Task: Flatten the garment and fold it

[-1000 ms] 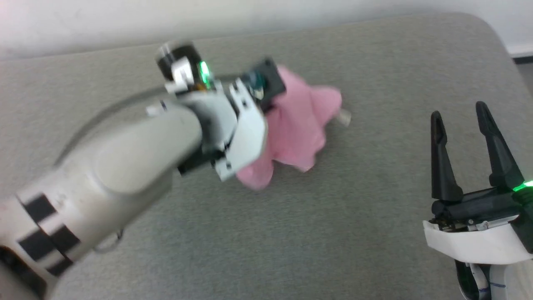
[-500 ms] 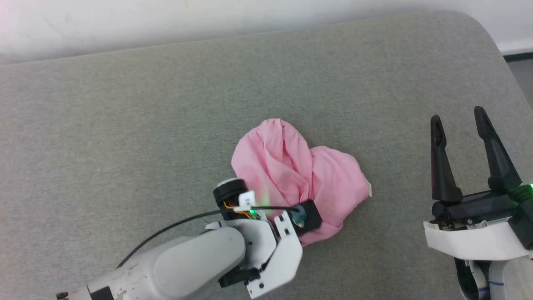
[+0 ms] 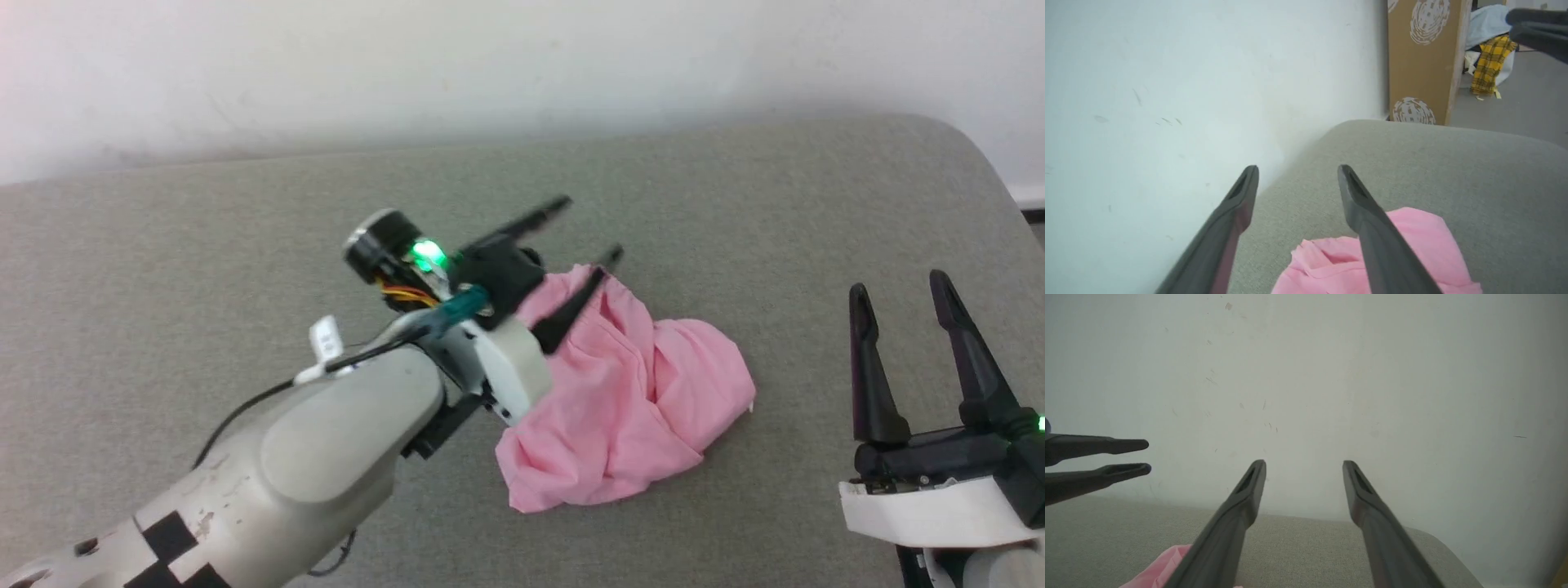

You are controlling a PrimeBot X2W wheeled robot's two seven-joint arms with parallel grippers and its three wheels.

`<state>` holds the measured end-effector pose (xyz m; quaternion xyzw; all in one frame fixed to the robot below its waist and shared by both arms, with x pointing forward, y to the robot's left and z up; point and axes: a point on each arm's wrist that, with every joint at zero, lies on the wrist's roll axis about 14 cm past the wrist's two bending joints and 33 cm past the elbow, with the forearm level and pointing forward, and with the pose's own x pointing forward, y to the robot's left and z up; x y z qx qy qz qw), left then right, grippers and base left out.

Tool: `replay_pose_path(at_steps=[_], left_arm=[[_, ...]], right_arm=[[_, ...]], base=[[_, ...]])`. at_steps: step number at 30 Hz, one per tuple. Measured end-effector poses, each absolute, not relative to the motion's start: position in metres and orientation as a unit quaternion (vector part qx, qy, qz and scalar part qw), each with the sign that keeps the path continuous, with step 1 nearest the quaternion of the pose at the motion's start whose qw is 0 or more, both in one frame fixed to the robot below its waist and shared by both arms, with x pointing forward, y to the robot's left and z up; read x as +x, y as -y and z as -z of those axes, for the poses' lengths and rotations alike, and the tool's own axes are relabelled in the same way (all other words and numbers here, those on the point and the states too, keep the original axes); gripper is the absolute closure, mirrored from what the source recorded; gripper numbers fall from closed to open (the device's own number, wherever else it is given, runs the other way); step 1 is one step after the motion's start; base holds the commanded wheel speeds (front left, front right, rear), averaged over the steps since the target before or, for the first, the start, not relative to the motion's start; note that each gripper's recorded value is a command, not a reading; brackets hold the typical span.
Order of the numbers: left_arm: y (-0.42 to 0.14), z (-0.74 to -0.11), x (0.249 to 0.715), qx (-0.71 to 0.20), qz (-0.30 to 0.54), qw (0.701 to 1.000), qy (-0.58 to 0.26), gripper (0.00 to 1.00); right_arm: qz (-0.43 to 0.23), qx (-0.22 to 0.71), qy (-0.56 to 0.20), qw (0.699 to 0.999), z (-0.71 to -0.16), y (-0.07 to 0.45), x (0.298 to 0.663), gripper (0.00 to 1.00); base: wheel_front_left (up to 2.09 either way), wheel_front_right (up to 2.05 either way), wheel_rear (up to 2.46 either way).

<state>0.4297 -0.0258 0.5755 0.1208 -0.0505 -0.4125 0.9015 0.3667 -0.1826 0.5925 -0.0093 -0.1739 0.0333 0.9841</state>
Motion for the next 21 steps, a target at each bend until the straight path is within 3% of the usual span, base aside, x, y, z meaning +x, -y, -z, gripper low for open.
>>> replay_pose_path(at_steps=[3,11,21], left_arm=[[-0.005,-0.600,0.439,0.117,0.333,0.927,0.126,0.00],[-0.094,-0.626,0.440,0.098,0.109,0.970,0.194,0.00],[-0.180,-0.585,0.400,0.080,-0.062,0.984,0.149,0.00]], right_arm=[[-0.043,-0.007,0.182,0.982,-0.597,0.176,0.367,0.00],[-0.054,0.001,0.193,0.980,-0.604,0.169,0.372,0.00],[-0.048,0.020,0.178,0.983,-0.594,0.174,0.374,0.00]], base=[[0.00,0.00,0.00],[0.00,0.00,0.00],[0.00,0.00,0.00]])
